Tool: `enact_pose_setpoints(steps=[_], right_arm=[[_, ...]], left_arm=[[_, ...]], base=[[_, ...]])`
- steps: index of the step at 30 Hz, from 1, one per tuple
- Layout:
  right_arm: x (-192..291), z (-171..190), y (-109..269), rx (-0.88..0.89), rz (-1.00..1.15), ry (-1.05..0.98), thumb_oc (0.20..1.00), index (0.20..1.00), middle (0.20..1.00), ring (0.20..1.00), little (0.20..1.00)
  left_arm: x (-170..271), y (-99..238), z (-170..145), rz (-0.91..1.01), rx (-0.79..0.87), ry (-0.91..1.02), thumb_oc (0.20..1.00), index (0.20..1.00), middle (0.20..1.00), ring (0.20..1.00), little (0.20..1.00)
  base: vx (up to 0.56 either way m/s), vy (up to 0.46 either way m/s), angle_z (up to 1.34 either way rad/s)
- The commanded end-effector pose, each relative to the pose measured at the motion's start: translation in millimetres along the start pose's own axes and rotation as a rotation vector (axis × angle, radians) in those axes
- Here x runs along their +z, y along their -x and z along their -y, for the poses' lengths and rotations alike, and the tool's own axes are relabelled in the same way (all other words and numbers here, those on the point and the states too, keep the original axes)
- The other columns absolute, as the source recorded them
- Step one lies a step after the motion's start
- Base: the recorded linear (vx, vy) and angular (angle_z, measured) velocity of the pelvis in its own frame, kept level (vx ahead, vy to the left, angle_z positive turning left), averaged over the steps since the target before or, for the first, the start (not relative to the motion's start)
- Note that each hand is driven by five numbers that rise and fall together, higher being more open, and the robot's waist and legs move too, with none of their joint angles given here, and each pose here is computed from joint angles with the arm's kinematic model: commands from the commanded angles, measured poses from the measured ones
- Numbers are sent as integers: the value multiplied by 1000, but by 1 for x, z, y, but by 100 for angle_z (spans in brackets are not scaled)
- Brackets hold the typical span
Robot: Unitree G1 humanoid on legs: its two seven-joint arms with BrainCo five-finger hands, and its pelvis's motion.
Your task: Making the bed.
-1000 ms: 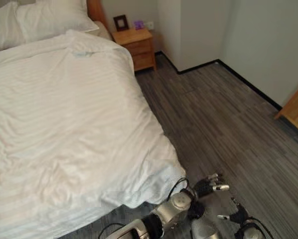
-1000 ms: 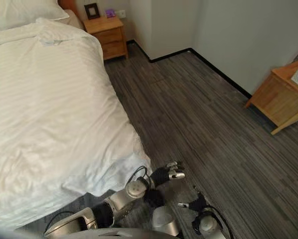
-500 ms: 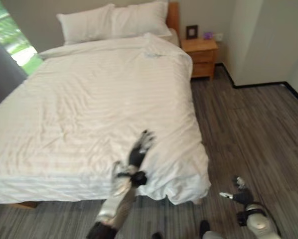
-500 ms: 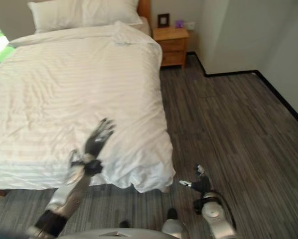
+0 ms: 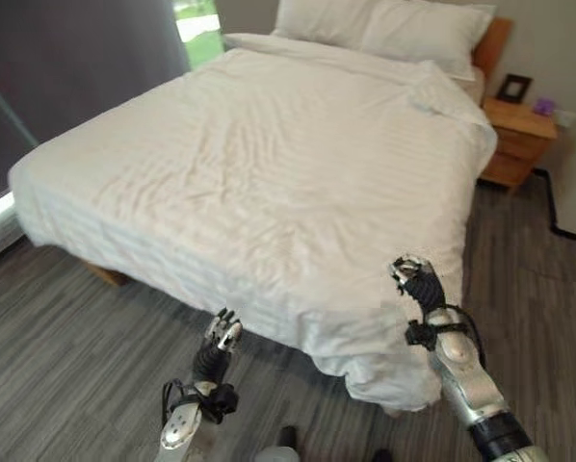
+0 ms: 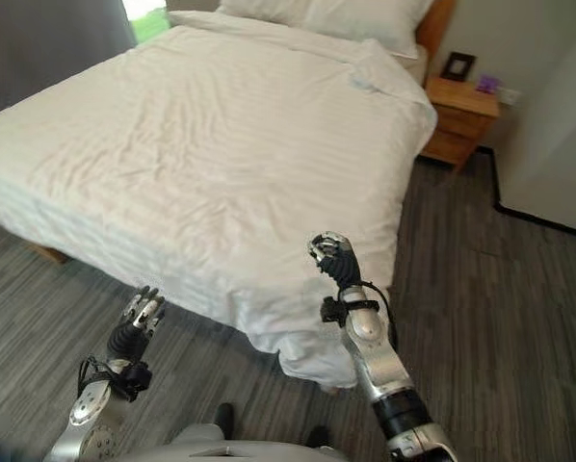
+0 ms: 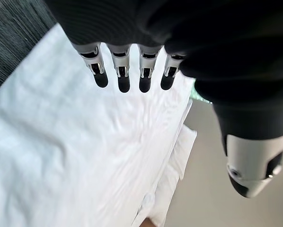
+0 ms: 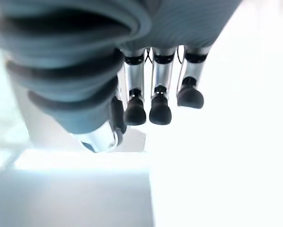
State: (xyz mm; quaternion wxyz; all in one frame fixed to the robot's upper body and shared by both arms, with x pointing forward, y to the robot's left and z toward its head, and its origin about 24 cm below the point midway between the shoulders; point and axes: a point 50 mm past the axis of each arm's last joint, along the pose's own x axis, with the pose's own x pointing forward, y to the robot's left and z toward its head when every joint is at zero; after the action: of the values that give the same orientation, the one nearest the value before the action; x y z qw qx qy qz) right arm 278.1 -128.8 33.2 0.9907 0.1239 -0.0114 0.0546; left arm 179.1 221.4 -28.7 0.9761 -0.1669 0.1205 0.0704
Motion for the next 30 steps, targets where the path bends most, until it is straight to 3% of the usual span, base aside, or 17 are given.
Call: enact_pose_setpoints(steps=[1,7,10,15,17,20,22,24,28,30], right_arm=[[20,-23,-27,36,117,-527,200,200,200,200,200],[43,-24,-39,-1,309,-898,200,200,200,200,200],[45,-24,-44,-30,320,-921,200,200,200,200,200],[18,-21,-50,-61,164,-838,200,200,200,200,200],[1,3,-47,-93,63,-698,200,200,200,200,200],[2,24,-46,-135,64,-643,200,200,200,200,200],[18,72,-43,-252,127,-591,200,200,200,200,200],[26,88,-42,-294,154,-580,200,200,200,200,200],[63,167,-18,-562,310,-548,200,200,200,200,200],[70,178,-13,-603,331,-537,200,200,200,200,200]], left_arm=[[32,-16,8,137,-86,-3,1000,1000,1000,1000,1000],[32,-18,15,138,-130,13,1000,1000,1000,1000,1000],[29,-19,21,128,-157,23,1000,1000,1000,1000,1000],[18,-20,38,90,-246,48,1000,1000,1000,1000,1000],[7,-18,46,49,-300,20,1000,1000,1000,1000,1000],[4,-18,48,40,-312,25,1000,1000,1000,1000,1000],[2,-18,49,30,-339,10,1000,1000,1000,1000,1000],[2,-19,50,28,-345,0,1000,1000,1000,1000,1000],[0,-21,50,33,-313,33,1000,1000,1000,1000,1000],[1,-22,52,38,-313,34,1000,1000,1000,1000,1000]], base=[[-23,7,51],[-69,30,39],[-106,69,22],[-59,59,-8],[-95,51,-18],[-51,3,-15],[-91,14,-11],[-59,10,-12],[-90,36,-12],[-63,14,-25]])
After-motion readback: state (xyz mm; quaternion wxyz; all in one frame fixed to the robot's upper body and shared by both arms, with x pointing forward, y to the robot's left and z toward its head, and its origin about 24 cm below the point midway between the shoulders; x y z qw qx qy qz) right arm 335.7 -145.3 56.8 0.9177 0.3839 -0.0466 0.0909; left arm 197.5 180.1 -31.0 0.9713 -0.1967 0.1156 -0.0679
